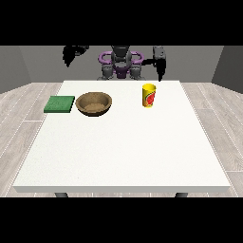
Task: Pick the cup and pour the ball into the bowl, then pick the bowl and place it on the pad
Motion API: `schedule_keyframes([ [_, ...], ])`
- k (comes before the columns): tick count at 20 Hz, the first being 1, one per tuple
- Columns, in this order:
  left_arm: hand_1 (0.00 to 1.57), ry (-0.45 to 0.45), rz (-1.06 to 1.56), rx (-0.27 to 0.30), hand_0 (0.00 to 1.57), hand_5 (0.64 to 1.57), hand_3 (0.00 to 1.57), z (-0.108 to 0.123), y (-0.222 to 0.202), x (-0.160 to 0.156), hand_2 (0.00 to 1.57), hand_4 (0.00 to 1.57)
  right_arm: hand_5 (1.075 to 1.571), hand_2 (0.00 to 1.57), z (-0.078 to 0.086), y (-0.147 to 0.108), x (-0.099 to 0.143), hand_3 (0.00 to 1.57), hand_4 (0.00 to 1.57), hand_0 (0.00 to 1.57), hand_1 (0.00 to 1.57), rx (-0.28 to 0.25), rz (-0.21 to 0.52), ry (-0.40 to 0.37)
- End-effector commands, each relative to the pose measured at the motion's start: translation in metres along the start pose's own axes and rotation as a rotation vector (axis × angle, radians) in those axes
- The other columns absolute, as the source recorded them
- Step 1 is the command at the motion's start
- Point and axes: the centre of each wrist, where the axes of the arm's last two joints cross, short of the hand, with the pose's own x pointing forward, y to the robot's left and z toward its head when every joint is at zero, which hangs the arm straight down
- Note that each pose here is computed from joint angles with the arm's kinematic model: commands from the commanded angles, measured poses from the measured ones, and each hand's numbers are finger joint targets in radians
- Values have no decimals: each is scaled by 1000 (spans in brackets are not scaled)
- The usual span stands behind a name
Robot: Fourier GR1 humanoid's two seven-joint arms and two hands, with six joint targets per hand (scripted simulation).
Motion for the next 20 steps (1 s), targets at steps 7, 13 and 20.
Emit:
schedule_keyframes([
  [7,0,66,-28,-32,0,1442,0,9,28,-82,0,0,1558,0,3,-26,-15,0,662,0,0,0,9,5],
  [13,0,146,-35,-62,0,1422,0,1,21,-98,0,169,1562,0,-11,-63,-22,0,667,0,0,-58,5,62],
  [20,0,55,-25,-7,0,1464,0,8,15,-131,0,363,1564,0,-11,-68,-28,0,675,0,0,-18,15,-8],
])
